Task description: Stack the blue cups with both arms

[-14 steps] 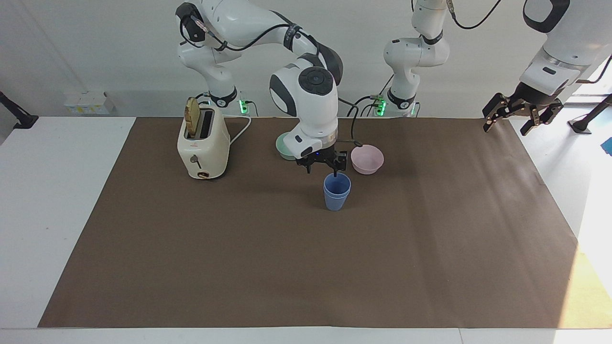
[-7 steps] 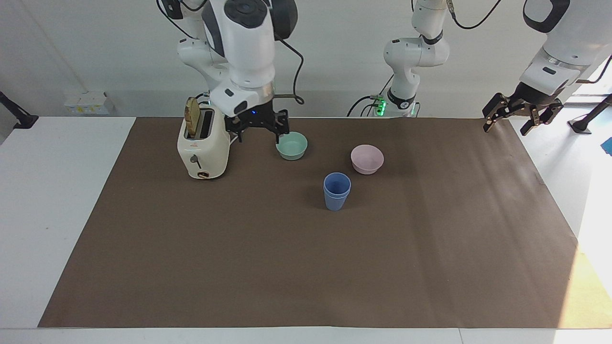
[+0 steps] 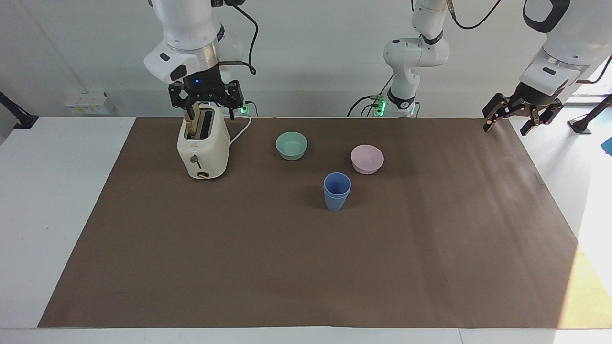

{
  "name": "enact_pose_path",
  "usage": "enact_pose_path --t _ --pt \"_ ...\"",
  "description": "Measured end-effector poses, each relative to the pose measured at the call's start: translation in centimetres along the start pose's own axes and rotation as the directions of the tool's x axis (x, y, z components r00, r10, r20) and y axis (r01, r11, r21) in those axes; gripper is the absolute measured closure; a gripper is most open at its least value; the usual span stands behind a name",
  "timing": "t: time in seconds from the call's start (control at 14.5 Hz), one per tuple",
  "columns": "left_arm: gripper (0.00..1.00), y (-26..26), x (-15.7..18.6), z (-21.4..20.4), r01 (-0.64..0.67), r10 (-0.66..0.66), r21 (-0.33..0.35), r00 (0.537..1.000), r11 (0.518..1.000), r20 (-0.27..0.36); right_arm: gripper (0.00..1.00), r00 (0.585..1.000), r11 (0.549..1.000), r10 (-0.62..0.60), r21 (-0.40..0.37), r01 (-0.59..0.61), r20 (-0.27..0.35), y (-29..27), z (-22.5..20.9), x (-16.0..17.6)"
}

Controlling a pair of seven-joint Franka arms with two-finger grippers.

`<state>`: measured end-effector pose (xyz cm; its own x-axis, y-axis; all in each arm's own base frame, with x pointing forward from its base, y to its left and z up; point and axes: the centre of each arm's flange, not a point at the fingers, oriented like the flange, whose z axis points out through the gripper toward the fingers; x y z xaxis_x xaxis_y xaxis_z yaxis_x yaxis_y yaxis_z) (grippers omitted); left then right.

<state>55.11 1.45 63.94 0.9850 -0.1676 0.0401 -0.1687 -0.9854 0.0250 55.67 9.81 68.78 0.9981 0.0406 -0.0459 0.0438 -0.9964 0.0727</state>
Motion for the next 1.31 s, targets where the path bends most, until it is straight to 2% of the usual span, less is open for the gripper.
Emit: enact_pose_path --t 0.14,0.28,0.62,1.04,1.31 --pt "0.00 0.1 0.0 0.0 -0.003 0.003 0.000 1.000 1.000 0.000 0.00 1.000 1.000 0.013 0.007 -0.013 -0.008 3.7 -0.4 -0.1" --pt "0.00 0.3 0.1 0.0 -0.006 0.006 0.000 1.000 1.000 0.000 0.00 1.000 1.000 -0.004 0.026 0.005 -0.019 5.2 -0.3 -0.2" --pt "0.00 0.4 0.1 0.0 -0.007 0.007 0.000 1.000 1.000 0.000 0.00 0.995 0.994 -0.090 0.052 0.092 -0.046 2.4 1.1 -0.7" --pt "0.00 0.4 0.1 0.0 -0.008 0.008 0.000 1.000 1.000 0.000 0.00 0.998 0.997 -0.068 0.047 0.069 -0.012 3.3 3.0 -1.8" --pt "0.00 0.4 0.1 0.0 -0.008 0.008 0.000 1.000 1.000 0.000 0.00 0.997 0.997 -0.064 0.040 0.066 -0.035 3.2 2.9 -2.3"
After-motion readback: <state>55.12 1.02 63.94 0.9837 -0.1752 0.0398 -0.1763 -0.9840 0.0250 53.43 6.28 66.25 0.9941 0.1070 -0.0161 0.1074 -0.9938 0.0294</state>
